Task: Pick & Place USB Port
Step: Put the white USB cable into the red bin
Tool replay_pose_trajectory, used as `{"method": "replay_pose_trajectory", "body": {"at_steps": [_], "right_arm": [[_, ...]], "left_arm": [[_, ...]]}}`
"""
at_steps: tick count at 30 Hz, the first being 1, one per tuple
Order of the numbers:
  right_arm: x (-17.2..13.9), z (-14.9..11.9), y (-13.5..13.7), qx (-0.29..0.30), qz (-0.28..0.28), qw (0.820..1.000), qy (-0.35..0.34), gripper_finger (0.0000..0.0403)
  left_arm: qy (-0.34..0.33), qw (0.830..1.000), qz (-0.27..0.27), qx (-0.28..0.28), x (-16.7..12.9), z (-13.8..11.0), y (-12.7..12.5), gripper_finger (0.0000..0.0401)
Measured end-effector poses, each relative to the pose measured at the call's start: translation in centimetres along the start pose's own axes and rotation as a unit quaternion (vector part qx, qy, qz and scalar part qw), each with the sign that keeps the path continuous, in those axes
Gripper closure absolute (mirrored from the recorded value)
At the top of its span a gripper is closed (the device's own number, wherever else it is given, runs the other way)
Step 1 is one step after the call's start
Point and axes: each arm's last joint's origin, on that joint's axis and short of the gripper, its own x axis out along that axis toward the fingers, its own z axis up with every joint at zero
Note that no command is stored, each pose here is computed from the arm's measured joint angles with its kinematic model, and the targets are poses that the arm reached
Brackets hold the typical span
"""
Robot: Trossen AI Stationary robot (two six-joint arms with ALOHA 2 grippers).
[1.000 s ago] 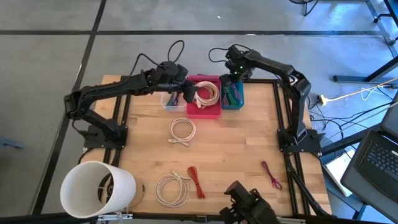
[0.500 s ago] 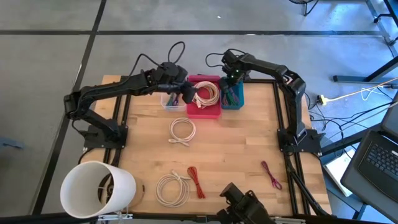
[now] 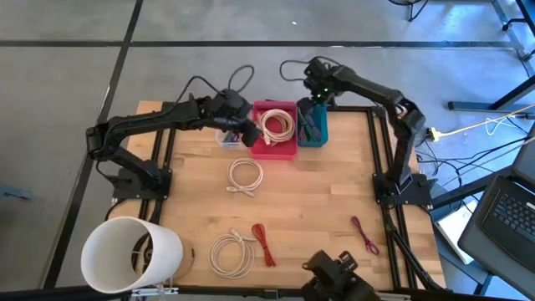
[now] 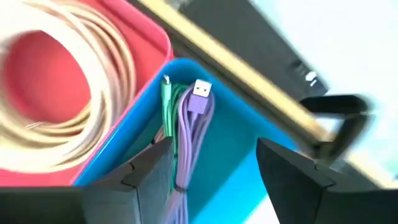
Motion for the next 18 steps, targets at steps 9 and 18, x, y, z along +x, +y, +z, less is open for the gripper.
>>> {"method": "replay_pose_trajectory", "body": {"at_steps": [9,18], "right_arm": [[-12.3,-4.0,0.2,-0.078,0.015,0.994,-0.077,0.0183],[-20.2,-8.4,0.6,-0.1,0.037,0.977,-0.183,0.0183]], "left_arm": [[0.193,0.978,0.046,0.068,-0.7,-6.1,-3.4,0.0203],[0.313,0.897,0.08,0.302,0.9,-12.7,-4.1,0.0203]]}}
